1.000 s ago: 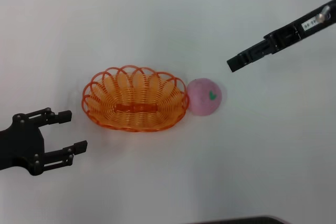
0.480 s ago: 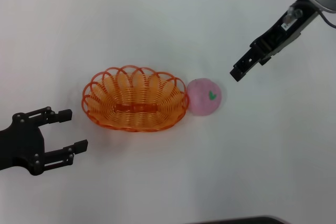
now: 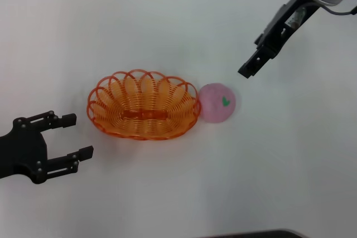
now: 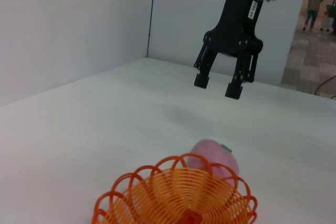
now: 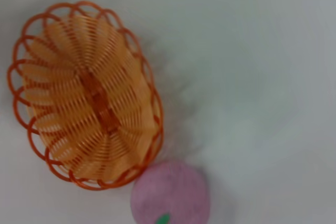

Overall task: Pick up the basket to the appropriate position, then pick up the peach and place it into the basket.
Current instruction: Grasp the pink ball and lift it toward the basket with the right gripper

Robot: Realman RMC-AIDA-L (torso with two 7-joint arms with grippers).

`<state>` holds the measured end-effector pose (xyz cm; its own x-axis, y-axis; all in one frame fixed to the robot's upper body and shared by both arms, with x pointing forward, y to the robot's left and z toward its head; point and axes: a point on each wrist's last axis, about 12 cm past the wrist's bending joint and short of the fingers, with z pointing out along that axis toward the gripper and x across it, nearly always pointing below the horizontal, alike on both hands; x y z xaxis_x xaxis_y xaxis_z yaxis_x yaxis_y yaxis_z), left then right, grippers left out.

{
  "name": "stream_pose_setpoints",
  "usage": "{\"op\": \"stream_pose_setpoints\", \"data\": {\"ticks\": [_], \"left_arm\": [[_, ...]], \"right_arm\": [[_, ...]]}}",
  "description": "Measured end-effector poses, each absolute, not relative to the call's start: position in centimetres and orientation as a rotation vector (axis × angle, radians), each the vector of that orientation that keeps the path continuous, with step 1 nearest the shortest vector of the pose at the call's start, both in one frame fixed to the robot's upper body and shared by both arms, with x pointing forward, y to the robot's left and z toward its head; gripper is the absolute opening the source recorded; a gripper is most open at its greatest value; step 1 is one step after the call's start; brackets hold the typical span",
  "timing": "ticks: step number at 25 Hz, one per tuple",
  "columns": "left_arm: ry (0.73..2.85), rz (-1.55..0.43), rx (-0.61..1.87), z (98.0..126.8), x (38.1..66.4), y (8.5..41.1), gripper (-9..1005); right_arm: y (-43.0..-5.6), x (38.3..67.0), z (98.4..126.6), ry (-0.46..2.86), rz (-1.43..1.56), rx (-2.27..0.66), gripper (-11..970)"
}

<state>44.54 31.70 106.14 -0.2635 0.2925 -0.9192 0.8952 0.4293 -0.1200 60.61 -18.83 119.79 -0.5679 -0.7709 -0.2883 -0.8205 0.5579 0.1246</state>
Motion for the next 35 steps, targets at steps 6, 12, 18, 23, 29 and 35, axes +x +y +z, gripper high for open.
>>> {"op": "stream_pose_setpoints", "data": {"ticks": [6, 12, 18, 23, 29, 35], "left_arm": [[1.783, -0.841, 1.008, 106.1, 44.5, 31.8, 742], [1.784, -0.838, 0.994, 106.0, 44.4, 31.9, 742], [1.79, -0.843, 0.999, 106.0, 44.2, 32.1, 743], [1.791, -0.843, 0.996, 106.0, 44.1, 32.1, 744], [1.789, -0.846, 0.995, 106.0, 44.1, 32.1, 745], [1.791, -0.848, 0.989, 106.0, 44.1, 32.1, 747]], "right_arm": [[-17.8, 60.2, 119.6, 2.474, 0.39, -1.522, 885], [-17.2, 59.9, 119.3, 2.432, 0.377, -1.632, 886], [-16.3, 59.7, 118.6, 2.414, 0.371, -1.684, 887], [-15.4, 59.5, 117.9, 2.381, 0.35, -1.73, 888], [-14.6, 59.4, 116.7, 2.363, 0.292, -1.776, 889], [-13.6, 59.1, 115.9, 2.333, 0.267, -1.817, 890]]}}
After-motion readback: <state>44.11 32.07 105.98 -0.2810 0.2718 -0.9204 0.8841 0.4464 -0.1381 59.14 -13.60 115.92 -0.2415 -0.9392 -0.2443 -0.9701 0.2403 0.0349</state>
